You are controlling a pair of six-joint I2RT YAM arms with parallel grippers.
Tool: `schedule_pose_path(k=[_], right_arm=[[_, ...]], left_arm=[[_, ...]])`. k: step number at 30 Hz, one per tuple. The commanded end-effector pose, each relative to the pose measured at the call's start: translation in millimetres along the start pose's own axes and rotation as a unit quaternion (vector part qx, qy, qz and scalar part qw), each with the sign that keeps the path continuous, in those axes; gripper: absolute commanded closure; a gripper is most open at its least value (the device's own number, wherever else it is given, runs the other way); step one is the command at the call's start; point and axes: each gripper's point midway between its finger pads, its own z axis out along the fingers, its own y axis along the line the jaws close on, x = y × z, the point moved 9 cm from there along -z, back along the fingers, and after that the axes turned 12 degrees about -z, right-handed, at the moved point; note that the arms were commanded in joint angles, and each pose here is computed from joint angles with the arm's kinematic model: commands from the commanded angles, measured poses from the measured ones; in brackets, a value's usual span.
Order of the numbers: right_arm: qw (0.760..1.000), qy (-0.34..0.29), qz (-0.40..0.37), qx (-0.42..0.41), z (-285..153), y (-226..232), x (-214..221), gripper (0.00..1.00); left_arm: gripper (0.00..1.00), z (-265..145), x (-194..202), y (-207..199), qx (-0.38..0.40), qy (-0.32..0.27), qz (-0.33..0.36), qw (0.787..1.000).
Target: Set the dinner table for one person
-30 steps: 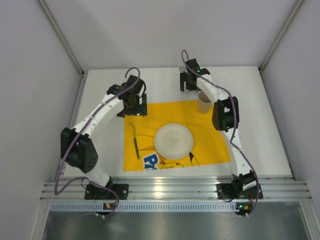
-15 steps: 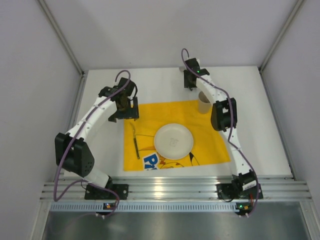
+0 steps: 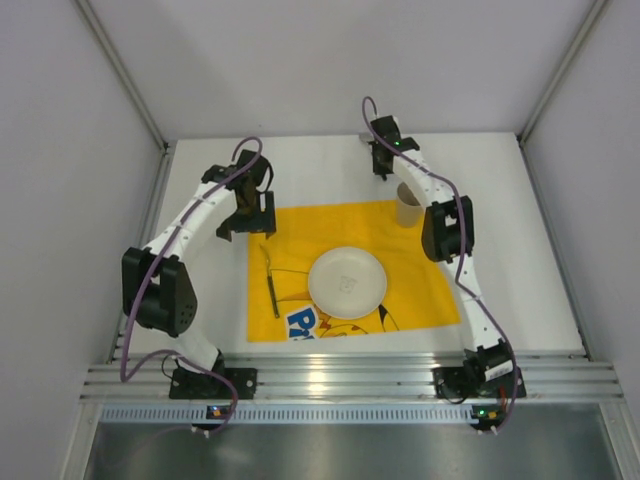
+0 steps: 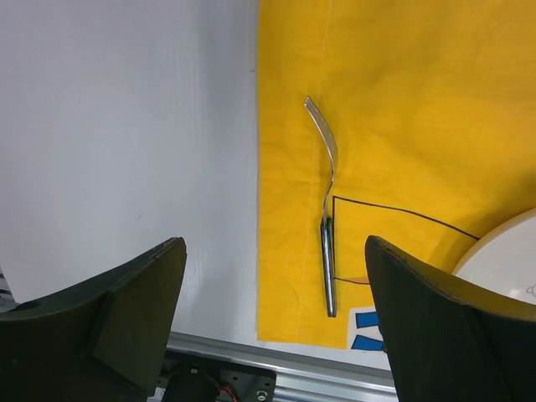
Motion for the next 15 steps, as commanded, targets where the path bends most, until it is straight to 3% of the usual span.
schedule_pose_path(k=[1,3,8,10,15], right_arm=[[1.0,0.005,0.015,0.015,5,-14,2,1.0],[0.999,-0.035,0.032,0.021,-10,-28,-21,1.0],[0.978,-0.189,0.082,0.031,-102,-66,-103,1.0],[0.973,-0.21,0.093,0.018,-133,-74,-115,1.0],[0.976,-0.19,0.099,-0.05,-183,-71,-101,1.0]], left_arm=[[0.07,-9,-16,-4,0.022,-0.022,-0.003,1.0],[0.07,-10,-20,-7,0.027,-0.024,-0.001,0.999],[0.07,-13,-27,-13,0.04,-0.034,-0.005,0.999],[0.07,-13,-31,-16,0.048,-0.036,-0.007,0.998],[0.07,-11,-41,-29,0.081,-0.048,-0.019,0.995]])
